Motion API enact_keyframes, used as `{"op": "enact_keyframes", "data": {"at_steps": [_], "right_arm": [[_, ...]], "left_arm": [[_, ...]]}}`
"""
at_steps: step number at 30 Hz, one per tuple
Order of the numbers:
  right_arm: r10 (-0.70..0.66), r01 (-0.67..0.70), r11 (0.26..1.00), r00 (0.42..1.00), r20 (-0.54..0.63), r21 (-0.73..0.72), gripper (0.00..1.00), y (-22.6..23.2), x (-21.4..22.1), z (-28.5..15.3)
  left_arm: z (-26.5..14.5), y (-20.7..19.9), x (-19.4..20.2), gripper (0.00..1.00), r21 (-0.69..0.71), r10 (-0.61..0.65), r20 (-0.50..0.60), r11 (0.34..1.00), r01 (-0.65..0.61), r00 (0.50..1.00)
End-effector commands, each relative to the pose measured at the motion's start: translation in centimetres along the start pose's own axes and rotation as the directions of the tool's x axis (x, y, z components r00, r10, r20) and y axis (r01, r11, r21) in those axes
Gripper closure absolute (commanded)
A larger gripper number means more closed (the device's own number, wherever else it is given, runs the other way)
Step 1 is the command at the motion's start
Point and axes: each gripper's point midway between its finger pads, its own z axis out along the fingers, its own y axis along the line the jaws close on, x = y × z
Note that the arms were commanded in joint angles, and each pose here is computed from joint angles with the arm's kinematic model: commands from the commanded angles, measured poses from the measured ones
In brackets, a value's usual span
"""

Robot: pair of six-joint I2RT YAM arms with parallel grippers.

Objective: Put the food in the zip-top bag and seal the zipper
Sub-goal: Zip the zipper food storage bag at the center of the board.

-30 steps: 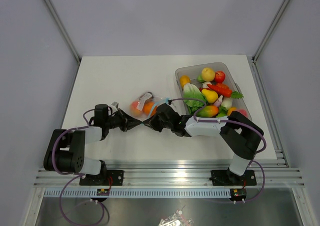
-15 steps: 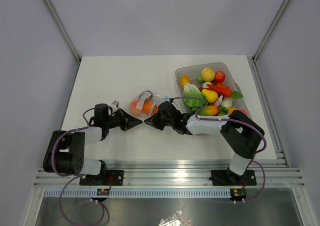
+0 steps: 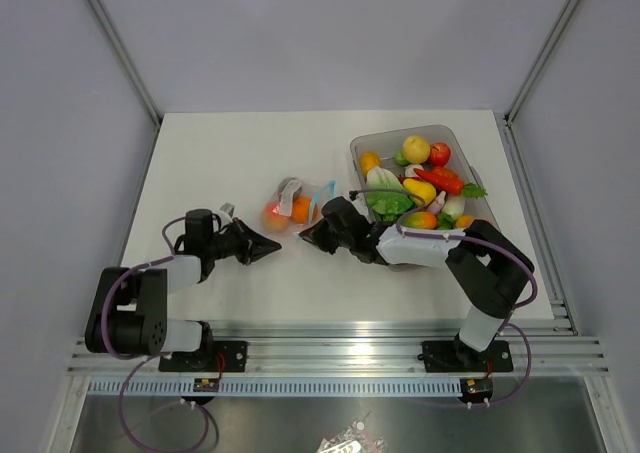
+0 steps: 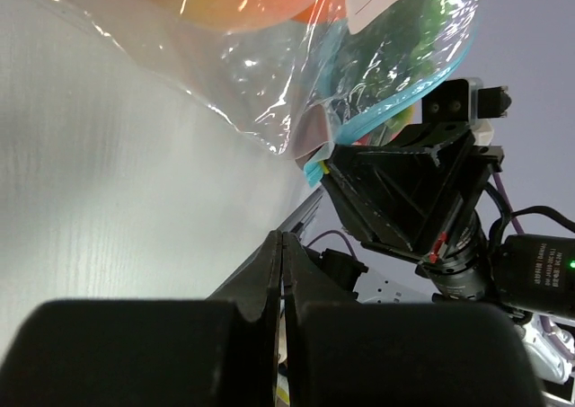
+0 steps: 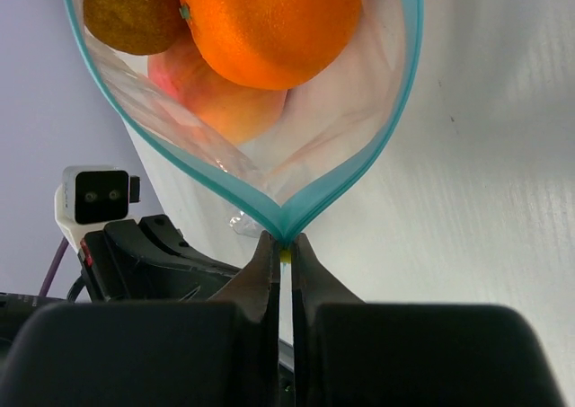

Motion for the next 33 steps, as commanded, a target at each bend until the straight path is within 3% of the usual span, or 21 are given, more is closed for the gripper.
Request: {"op": "enact_keyframes", "data": {"at_steps": [1,4,5,6,8,9,10,12,14,15,17,19,24,28,29,33], "right_arm": [[-0.039,0.041,0.997,0.999,0.032,-0.068,1.00,3.3,-1.0,-1.2],[-0.091,0.091,0.993,0.996,0.006,-0.071,0.99,3.8,-0.3,-1.2],[-0.109,0.108,0.992,0.994,-0.007,-0.065,0.98,3.8,0.0,-1.3],[-0.131,0.129,0.989,0.991,-0.016,-0.068,0.98,4.1,0.2,-1.4],[-0.199,0.195,0.979,0.979,-0.049,-0.065,0.94,4.5,1.0,-1.8],[-0.216,0.211,0.975,0.975,-0.062,-0.068,0.94,4.8,1.2,-2.0],[-0.242,0.237,0.969,0.967,-0.077,-0.073,0.94,5.1,1.3,-2.4],[-0.270,0.264,0.962,0.960,-0.081,-0.072,0.90,5.5,1.2,-3.0],[-0.313,0.307,0.949,0.946,-0.083,-0.078,0.85,6.2,1.0,-3.7],[-0.328,0.322,0.943,0.940,-0.089,-0.081,0.75,6.4,1.0,-3.9],[-0.379,0.370,0.925,0.918,-0.114,-0.093,0.64,7.2,0.9,-4.4],[-0.430,0.422,0.903,0.894,-0.129,-0.082,0.60,7.4,0.5,-4.5],[-0.525,0.526,0.849,0.832,-0.181,-0.046,0.59,5.7,0.4,-6.1],[-0.580,0.587,0.810,0.798,-0.163,-0.010,0.58,4.4,-0.8,-9.2],[-0.584,0.591,0.806,0.798,-0.151,0.009,0.54,4.0,-1.3,-9.6],[-0.487,0.496,0.867,0.863,-0.134,0.043,0.53,0.8,-5.3,-9.5]], "left_arm": [[-0.4,-0.4,0.1,1.00,0.002,0.083,-0.008,0.997,-0.083,0.997],[-1.1,-0.1,-0.4,1.00,-0.096,0.177,-0.001,0.980,-0.177,0.984],[-1.6,-2.3,-1.5,1.00,-0.104,0.265,0.033,0.960,-0.261,0.964],[-2.3,-1.0,-1.9,1.00,-0.200,0.325,0.036,0.929,-0.312,0.945],[-3.4,-2.6,-3.3,0.91,-0.274,0.431,0.073,0.876,-0.398,0.899],[-4.2,-3.0,-3.9,0.83,-0.322,0.481,0.113,0.845,-0.426,0.869],[-4.3,-3.5,-3.9,0.45,-0.334,0.513,0.123,0.827,-0.452,0.849],[-5.0,-4.5,-4.2,0.17,-0.419,0.602,0.152,0.758,-0.501,0.784],[-5.2,-5.0,-3.9,0.01,-0.463,0.651,0.133,0.708,-0.534,0.748],[-6.1,-5.2,-4.8,0.01,-0.533,0.676,0.145,0.669,-0.518,0.723],[-6.6,-5.9,-5.1,0.01,-0.574,0.711,0.140,0.625,-0.528,0.690],[-7.5,-6.9,-5.7,0.01,-0.606,0.754,0.160,0.585,-0.539,0.638],[-8.9,-8.3,-6.6,0.10,-0.620,0.798,0.253,0.567,-0.541,0.547],[-9.0,-8.5,-7.0,0.15,-0.637,0.810,0.240,0.547,-0.543,0.535],[-8.6,-8.1,-7.0,0.15,-0.636,0.812,0.211,0.537,-0.554,0.544],[-7.2,-8.1,-5.8,0.18,-0.587,0.836,0.113,0.492,-0.643,0.537]]}}
